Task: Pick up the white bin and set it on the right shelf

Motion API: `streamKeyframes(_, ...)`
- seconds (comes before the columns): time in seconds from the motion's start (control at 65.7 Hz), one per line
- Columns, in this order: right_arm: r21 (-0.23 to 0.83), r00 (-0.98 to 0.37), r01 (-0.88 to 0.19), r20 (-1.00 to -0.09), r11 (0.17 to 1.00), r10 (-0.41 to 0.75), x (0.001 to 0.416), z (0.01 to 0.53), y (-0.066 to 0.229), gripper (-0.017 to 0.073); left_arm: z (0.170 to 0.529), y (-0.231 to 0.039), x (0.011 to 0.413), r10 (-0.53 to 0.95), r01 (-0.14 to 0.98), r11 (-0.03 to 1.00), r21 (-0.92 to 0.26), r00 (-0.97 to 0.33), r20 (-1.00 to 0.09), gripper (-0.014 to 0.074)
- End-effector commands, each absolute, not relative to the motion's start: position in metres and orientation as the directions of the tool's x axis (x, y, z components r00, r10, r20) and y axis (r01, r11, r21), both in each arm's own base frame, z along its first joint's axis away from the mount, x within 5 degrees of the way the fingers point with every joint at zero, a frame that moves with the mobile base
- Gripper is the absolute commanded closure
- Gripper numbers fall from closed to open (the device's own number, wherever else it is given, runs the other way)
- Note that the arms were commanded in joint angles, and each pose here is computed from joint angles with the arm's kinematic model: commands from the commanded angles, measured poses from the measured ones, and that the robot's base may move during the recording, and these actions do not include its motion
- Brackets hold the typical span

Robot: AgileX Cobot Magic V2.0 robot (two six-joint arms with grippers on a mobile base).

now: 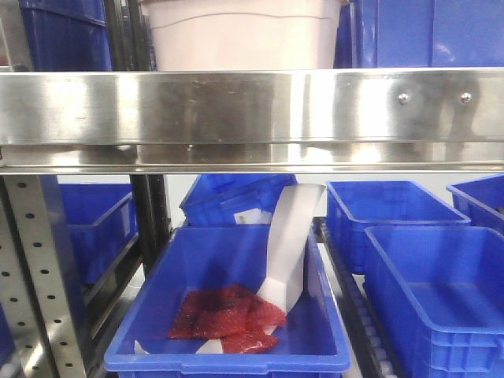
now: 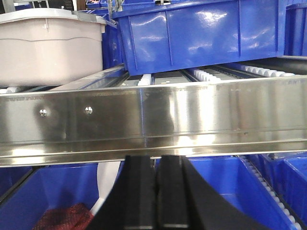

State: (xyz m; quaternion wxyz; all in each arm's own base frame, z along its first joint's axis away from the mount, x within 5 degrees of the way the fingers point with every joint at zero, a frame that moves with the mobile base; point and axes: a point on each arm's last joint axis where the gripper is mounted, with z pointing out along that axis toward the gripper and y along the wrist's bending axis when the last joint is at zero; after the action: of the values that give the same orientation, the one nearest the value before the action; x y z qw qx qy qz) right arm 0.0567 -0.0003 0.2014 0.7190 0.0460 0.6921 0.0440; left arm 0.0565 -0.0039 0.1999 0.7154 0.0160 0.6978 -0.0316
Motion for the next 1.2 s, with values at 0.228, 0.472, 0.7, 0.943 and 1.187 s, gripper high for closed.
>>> streamKeyframes(0.228,0.107,0.143,-0.007,-0.984,0.994,0.107,0.0546,0.2104,-0.0004,0.0503,0.2094,-0.0036,0.0551,-0.047,0.073,0.997,-0.038,0.127,-0.991,0.0712)
streamKeyframes(0.472,0.107,0.143,-0.007,-0.984,0.994,0.107,0.0546,0.2104,-0.0004,0.0503,0.2094,-0.0036,0.0551,-0.047,0.073,0.997,-0.038,0.127,-0.991,0.0712)
streamKeyframes(0.7,0.107,0.143,-0.007,-0.984,0.994,0.107,0.0546,0.2104,-0.0004,0.0503,0.2094,-0.0036,0.0551,-0.047,0.073,0.997,-0.038,0.127,-0.991,0.0712)
streamKeyframes(0.943,0.107,0.143,-0.007,-0.984,0.994,0.107,0.0546,0.2104,-0.0004,0.0503,0.2094,-0.0036,0.0551,-0.047,0.073,0.997,-0.038,0.127,-0.991,0.0712)
streamKeyframes(1.187,0.107,0.143,-0.007,-0.984,0.994,0.107,0.0546,0.2104,-0.0004,0.0503,0.2094,-0.0036,0.0551,-0.047,0.073,0.997,-0.038,0.127,-0.991,0.0712)
